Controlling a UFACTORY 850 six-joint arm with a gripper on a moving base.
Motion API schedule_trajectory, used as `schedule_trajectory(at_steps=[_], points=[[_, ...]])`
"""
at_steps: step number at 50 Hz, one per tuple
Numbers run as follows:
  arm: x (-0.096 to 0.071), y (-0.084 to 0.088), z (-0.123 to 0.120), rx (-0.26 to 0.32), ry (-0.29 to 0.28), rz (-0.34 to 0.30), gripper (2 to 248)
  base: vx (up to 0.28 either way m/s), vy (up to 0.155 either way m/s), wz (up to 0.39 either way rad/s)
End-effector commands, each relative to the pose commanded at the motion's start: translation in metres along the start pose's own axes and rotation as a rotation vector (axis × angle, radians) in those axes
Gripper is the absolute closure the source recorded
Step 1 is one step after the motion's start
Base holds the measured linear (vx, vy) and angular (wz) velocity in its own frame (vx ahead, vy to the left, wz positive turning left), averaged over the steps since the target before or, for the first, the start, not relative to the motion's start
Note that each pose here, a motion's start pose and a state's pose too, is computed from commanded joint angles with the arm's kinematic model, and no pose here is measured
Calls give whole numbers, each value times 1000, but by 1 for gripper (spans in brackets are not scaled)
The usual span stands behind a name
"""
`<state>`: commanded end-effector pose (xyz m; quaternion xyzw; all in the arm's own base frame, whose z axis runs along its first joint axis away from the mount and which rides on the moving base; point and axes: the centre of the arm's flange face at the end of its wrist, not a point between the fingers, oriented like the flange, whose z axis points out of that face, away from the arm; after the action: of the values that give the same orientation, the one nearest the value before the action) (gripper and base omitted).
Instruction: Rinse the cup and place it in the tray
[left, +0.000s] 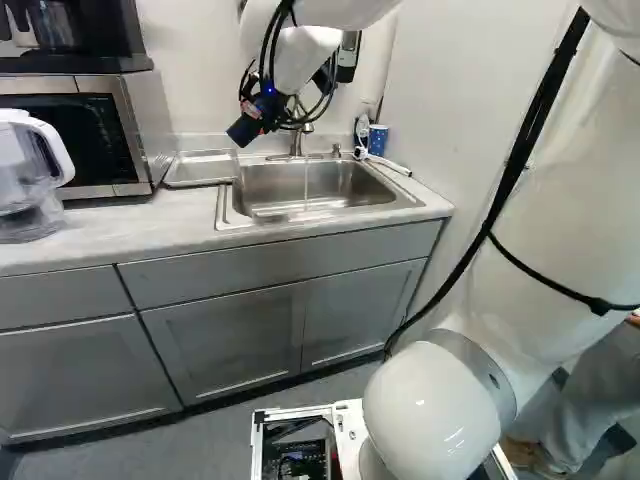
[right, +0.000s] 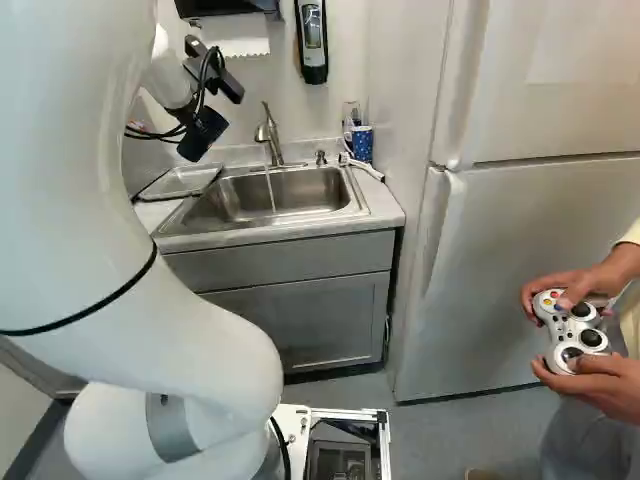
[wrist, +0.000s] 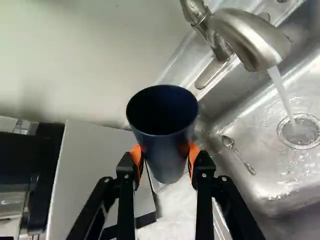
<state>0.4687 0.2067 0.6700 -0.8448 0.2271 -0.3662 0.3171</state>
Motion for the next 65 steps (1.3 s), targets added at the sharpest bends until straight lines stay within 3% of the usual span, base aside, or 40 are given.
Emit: schedule_trajectory(at_steps=[65], points=[[0,0,0,0,0,-683,139,0,0,0]])
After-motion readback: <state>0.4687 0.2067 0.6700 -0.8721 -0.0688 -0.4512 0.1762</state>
